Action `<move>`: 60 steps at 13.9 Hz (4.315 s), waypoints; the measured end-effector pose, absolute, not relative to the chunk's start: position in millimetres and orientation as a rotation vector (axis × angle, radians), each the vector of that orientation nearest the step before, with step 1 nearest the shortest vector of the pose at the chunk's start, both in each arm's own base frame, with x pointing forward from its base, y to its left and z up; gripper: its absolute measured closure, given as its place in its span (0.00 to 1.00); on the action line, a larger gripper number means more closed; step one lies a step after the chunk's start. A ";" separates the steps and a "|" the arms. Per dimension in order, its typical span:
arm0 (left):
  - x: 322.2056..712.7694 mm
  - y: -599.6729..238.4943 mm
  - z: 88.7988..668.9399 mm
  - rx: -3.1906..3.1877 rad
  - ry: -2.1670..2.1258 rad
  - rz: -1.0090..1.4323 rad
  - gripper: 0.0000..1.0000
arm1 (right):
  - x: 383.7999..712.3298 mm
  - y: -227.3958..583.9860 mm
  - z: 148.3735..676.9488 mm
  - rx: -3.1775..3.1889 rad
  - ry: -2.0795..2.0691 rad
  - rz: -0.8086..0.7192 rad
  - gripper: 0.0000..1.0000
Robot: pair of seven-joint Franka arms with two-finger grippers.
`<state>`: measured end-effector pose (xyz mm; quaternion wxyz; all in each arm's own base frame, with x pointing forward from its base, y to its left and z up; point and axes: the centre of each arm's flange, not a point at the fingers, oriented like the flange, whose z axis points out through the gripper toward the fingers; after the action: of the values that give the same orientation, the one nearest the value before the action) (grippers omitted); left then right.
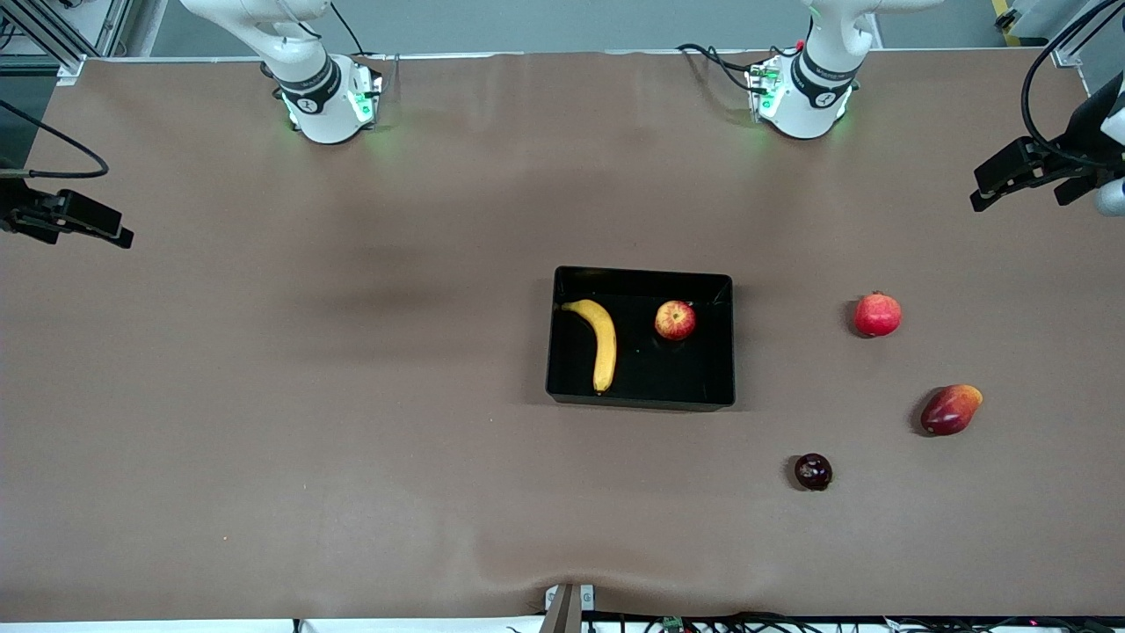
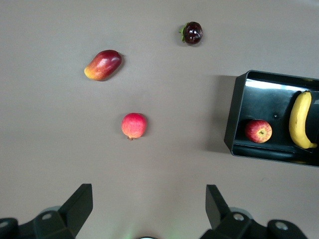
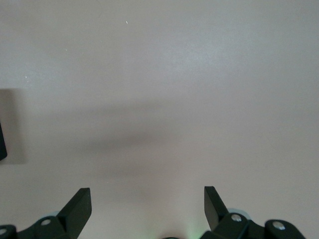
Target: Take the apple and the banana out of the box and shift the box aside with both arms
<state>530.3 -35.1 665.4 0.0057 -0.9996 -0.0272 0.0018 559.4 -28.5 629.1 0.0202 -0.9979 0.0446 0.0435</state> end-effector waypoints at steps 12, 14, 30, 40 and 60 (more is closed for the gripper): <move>528.7 -36.0 682.4 -3.132 -0.082 -0.051 0.00 | 554.6 -20.4 641.9 -3.096 0.116 0.096 0.00; 526.3 -35.7 685.3 -3.132 -0.082 -0.049 0.00 | 554.7 -18.6 641.5 -3.096 0.111 0.097 0.00; 537.9 -36.5 661.8 -3.128 -0.080 0.038 0.00 | 561.1 -14.4 619.7 -3.093 0.100 0.164 0.00; 603.2 -121.1 538.0 -3.122 -0.208 0.125 0.00 | 563.6 -15.4 615.7 -3.092 0.104 0.168 0.00; 545.9 -331.8 248.2 -2.955 -0.772 0.204 0.00 | 579.9 -13.3 591.1 -3.092 0.099 0.193 0.00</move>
<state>545.9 -331.8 248.2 0.0402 -0.9646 -0.2520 0.0666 579.9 -13.3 591.1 0.0211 -0.9973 0.0318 0.0621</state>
